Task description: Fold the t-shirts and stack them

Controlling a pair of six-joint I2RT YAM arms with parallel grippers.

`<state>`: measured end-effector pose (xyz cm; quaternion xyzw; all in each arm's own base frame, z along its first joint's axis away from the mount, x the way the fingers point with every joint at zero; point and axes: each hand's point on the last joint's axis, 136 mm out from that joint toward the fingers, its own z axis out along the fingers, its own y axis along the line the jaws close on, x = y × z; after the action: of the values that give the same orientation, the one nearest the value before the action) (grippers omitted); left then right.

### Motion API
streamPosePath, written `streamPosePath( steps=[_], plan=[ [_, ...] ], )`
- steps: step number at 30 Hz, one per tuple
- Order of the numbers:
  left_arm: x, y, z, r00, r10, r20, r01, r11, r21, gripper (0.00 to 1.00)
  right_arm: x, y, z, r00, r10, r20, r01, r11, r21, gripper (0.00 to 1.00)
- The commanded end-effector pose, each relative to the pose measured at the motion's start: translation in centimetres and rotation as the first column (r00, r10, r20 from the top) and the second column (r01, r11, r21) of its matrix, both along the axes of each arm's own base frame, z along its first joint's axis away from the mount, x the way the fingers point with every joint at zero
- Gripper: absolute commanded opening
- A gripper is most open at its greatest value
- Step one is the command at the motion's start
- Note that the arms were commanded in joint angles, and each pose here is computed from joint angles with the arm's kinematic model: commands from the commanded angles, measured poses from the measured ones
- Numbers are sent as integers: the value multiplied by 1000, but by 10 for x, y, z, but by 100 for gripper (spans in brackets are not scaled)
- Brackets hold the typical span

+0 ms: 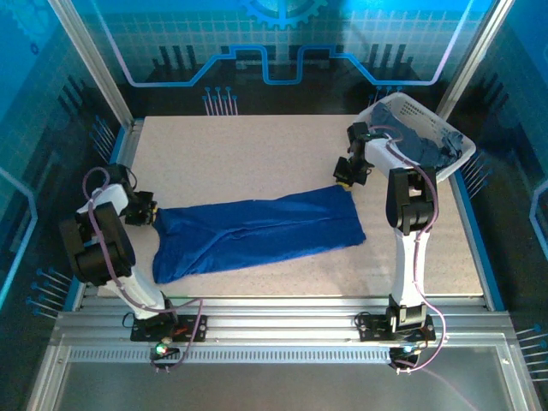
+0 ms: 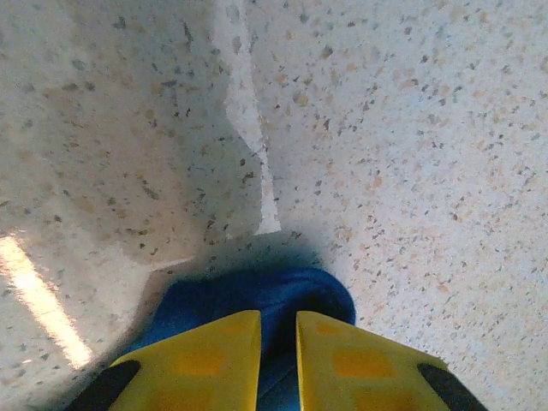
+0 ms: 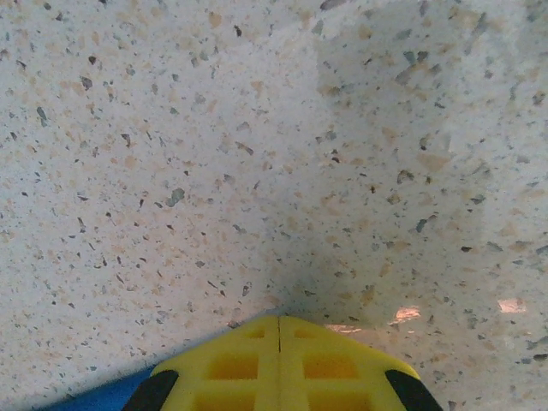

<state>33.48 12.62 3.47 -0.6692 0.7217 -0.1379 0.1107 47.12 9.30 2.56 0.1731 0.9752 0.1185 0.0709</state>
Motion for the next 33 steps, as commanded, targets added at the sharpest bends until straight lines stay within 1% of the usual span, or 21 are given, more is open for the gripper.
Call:
streamPosePath(
  steps=[1, 5, 8, 10, 14, 25, 28, 30, 33],
  plan=[
    [4, -9, -10, 1000, 20, 7, -19, 997, -73, 15, -1, 4, 4, 1000, -4, -14, 4, 1000, 4, 0],
    [-8, -11, -28, 997, 46, -57, -50, 995, -82, 8, 0, 3, 5, 1000, -10, -12, 10, 1000, -6, 0],
    [-24, -5, -39, 986, 61, -152, -69, 997, -47, 1, -1, -4, 9, 1000, -28, -3, 28, 999, -31, 0],
    [-35, 0, -41, 974, 80, -211, -84, 996, -13, 0, 1, -9, 13, 999, -41, 12, 42, 998, -36, 0],
    [-44, 6, -41, 962, 96, -255, -93, 995, 25, 0, 3, -18, 21, 998, -64, 28, 66, 997, -50, 0],
    [-37, 11, -40, 966, 74, -249, -68, 997, 35, 0, 9, -47, 46, 986, -146, 87, 153, 985, -83, 0],
    [-32, 11, -41, 968, 57, -244, -51, 998, 31, 0, 7, -54, 52, 983, -163, 87, 173, 978, -116, 0],
    [-27, 10, -42, 971, 36, -237, -32, 999, 23, 0, 4, -55, 47, 984, -167, 65, 174, 978, -119, 0],
    [-20, 11, -42, 973, 8, -231, -3, 1000, 23, 0, 2, -51, 28, 987, -157, 15, 158, 982, -102, 0]
  ],
)
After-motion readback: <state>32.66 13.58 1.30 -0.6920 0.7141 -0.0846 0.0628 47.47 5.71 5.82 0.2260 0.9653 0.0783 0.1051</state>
